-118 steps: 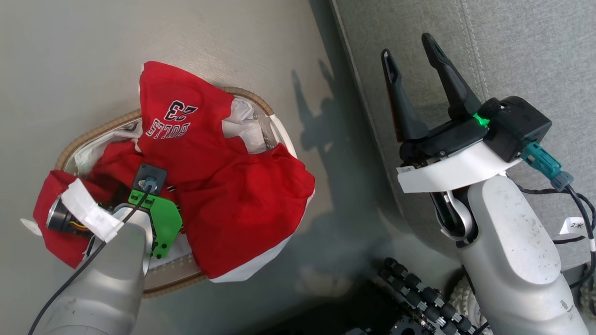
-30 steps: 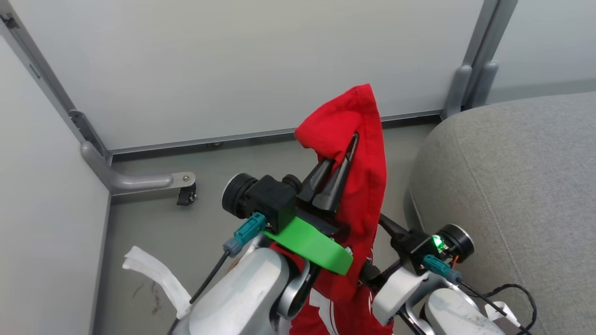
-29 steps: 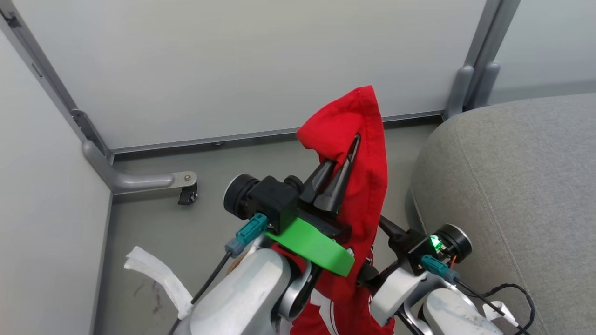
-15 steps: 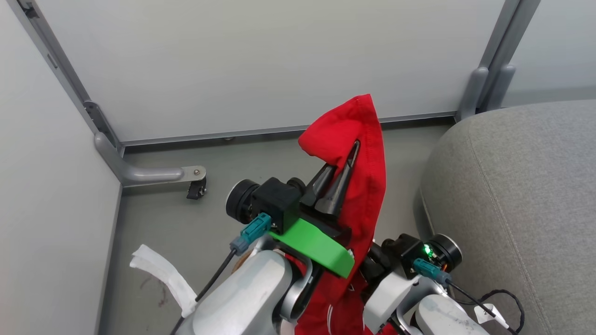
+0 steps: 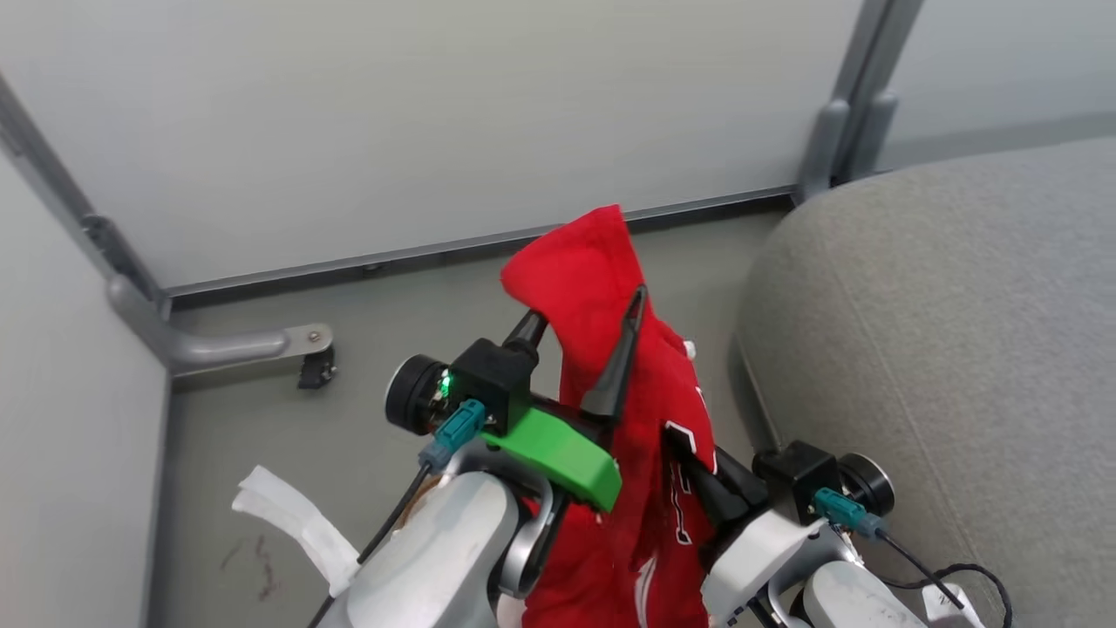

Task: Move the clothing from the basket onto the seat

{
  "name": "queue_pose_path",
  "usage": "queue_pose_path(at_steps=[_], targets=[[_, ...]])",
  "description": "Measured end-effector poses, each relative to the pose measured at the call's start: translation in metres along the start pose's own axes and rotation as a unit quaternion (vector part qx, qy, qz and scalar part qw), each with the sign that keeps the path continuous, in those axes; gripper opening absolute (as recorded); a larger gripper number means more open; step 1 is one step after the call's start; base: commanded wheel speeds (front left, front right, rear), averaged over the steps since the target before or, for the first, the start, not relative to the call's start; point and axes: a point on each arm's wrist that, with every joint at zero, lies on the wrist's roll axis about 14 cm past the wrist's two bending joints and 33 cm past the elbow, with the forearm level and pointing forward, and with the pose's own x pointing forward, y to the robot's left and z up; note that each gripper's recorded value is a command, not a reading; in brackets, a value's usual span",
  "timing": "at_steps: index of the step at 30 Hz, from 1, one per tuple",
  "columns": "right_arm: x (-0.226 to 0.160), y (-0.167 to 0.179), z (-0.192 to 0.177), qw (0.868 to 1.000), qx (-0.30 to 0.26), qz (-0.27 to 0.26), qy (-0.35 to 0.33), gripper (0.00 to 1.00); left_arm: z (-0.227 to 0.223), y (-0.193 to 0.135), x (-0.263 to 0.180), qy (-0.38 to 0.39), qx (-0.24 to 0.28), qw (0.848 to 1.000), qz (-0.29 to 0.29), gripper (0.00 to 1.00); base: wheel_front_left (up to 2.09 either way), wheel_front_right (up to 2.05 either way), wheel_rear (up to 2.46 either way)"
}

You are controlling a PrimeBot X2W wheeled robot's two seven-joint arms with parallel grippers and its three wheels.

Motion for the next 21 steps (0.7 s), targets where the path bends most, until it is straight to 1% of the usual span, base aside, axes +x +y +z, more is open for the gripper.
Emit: queue_pose_path(at_steps=[6, 12, 17, 21], targets=[[-0.032, -0.037, 0.008, 0.997, 0.008, -0.075, -0.015, 0.00, -0.037, -0.012, 0.008, 0.044, 0.001, 0.999, -0.026, 1.00, 0.00, 0.00, 0.00], [-0.065, -0.070, 0.017, 0.989, 0.008, -0.146, -0.030, 0.00, -0.059, -0.040, 0.020, 0.065, -0.011, 0.995, -0.076, 1.00, 0.00, 0.00, 0.00], [-0.095, -0.093, 0.024, 0.978, 0.007, -0.202, -0.042, 0.00, -0.075, -0.065, 0.029, 0.081, -0.024, 0.990, -0.116, 1.00, 0.00, 0.00, 0.00], [-0.126, -0.118, 0.032, 0.963, 0.004, -0.263, -0.055, 0.00, -0.084, -0.090, 0.032, 0.089, -0.038, 0.983, -0.156, 1.00, 0.00, 0.00, 0.00]])
